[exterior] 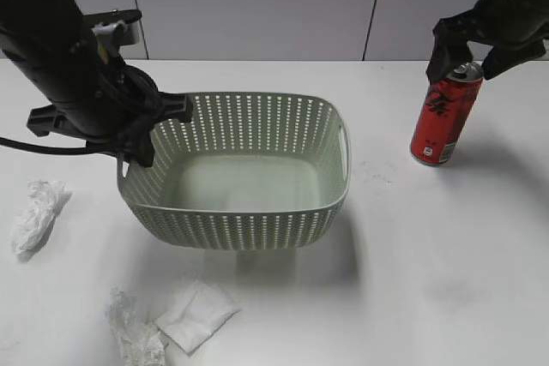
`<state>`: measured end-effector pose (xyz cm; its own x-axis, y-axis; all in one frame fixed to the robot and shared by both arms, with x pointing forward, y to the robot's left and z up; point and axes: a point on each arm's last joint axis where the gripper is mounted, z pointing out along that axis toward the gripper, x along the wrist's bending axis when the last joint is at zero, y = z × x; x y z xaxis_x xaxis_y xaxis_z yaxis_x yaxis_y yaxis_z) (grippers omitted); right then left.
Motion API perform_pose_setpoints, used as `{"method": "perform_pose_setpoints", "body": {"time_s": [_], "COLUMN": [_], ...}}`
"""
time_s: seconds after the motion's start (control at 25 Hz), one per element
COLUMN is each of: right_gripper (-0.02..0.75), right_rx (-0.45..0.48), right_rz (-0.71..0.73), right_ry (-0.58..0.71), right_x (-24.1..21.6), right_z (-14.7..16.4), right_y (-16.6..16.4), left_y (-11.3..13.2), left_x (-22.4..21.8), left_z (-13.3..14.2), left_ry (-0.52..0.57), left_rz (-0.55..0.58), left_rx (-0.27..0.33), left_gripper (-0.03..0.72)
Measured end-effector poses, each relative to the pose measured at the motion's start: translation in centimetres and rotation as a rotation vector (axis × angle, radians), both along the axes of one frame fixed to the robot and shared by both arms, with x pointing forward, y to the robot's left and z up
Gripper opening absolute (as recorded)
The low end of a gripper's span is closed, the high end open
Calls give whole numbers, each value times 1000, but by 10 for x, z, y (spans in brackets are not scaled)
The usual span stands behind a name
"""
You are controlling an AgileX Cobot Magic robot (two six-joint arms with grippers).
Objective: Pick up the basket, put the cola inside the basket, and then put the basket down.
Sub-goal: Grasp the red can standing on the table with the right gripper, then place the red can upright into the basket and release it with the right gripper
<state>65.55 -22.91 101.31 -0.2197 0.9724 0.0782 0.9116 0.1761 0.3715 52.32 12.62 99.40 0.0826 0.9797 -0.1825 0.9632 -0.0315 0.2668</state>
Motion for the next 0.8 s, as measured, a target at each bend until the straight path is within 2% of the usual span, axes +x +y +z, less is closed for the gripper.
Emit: {"method": "perform_pose_setpoints", "body": {"time_s": [0.16, 0.24, 0.32, 0.36, 0.52, 0.68, 0.8], "right_gripper": [659, 613, 526, 512, 512, 512, 512], "right_rx": [-27, -39, -53, -58, -68, -69, -64], "right_rz": [4, 7, 12, 14, 22, 36, 67], "right_ry": [4, 9, 10, 9, 30, 11, -63], "right_x": [8, 8, 8, 8, 8, -2, -20], "right_z": [-16, -19, -19, -18, -11, 19, 57], "right_y": [-1, -2, -3, -3, -4, -3, 6], "left_y": [0, -1, -1, -1, -4, -18, -37], "left_x": [0, 1, 2, 2, 7, 22, 36], "left_z": [-2, -4, -4, -4, -11, -25, -32], "left_ry": [4, 8, 3, -2, 2, 14, 27], "left_rz": [0, 0, 0, 1, 1, -26, -56], "left_rx": [3, 5, 3, -1, 3, 35, 53], "left_gripper": [-3, -3, -3, -3, -3, -3, -3]}}
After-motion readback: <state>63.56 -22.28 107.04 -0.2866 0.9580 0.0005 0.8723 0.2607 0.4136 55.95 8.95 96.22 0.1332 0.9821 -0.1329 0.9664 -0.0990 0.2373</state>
